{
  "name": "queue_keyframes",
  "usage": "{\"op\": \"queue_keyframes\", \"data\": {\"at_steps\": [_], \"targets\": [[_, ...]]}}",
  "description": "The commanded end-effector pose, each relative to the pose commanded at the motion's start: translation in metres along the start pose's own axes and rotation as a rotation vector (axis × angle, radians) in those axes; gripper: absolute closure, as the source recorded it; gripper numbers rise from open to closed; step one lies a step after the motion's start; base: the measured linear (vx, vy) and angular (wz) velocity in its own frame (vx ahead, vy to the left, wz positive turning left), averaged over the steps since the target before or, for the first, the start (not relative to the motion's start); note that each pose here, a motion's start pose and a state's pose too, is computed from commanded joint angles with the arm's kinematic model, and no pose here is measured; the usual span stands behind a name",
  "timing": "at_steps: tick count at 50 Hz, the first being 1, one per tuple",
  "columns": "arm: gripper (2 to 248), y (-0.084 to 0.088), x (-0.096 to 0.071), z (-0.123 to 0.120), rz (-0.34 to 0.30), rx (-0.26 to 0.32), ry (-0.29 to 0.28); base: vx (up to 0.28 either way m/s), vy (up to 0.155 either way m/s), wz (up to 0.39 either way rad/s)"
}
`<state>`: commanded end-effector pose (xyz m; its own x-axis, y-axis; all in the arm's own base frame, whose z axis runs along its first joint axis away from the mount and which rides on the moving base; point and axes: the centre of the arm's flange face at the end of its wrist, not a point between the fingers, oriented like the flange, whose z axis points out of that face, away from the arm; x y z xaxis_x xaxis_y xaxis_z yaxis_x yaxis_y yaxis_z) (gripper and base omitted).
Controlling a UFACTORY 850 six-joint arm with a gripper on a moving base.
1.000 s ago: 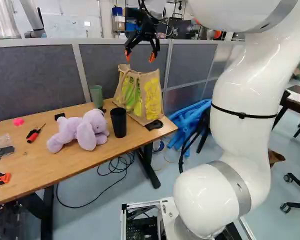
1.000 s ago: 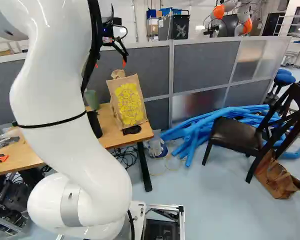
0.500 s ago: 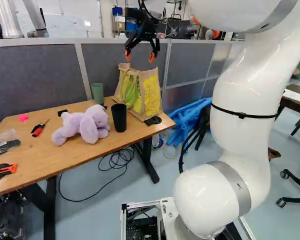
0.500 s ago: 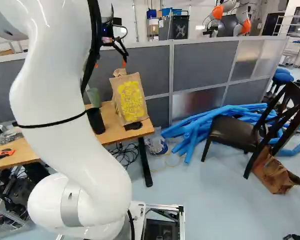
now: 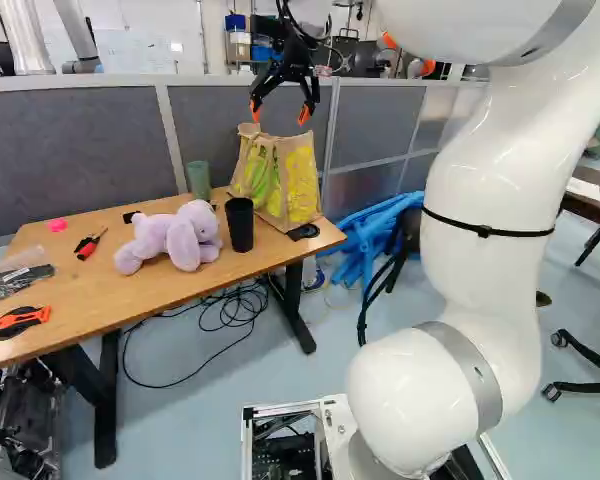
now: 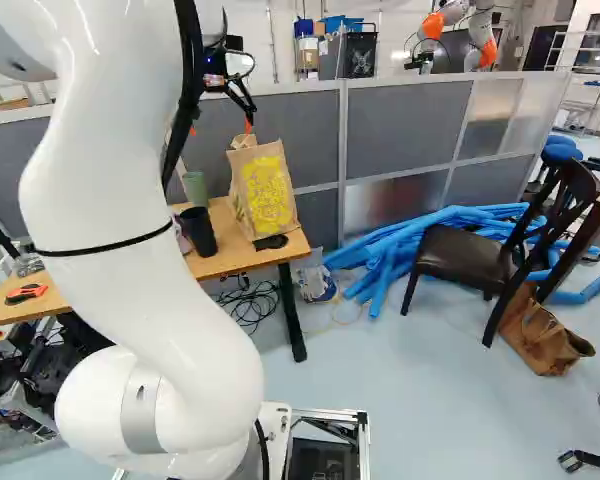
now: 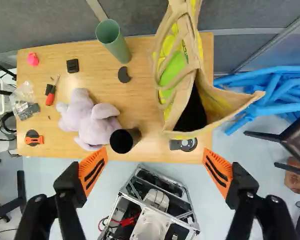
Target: Pick up the bag on the ground and place it on the table
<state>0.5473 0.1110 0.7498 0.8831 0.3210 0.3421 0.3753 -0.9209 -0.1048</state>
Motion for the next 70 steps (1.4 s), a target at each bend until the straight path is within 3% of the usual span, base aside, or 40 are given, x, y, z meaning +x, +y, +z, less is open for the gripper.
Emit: {"op": "queue_keyframes", "data": {"at_steps": [46,70], "targets": [[3,0.0,0.0,0.0,0.0,0.0,0.0,-0.113,-0.002,0.001],[3,0.001,-0.0011,0.0022,0.003,-0.003,0.005,-0.005,0.0,0.0]]}}
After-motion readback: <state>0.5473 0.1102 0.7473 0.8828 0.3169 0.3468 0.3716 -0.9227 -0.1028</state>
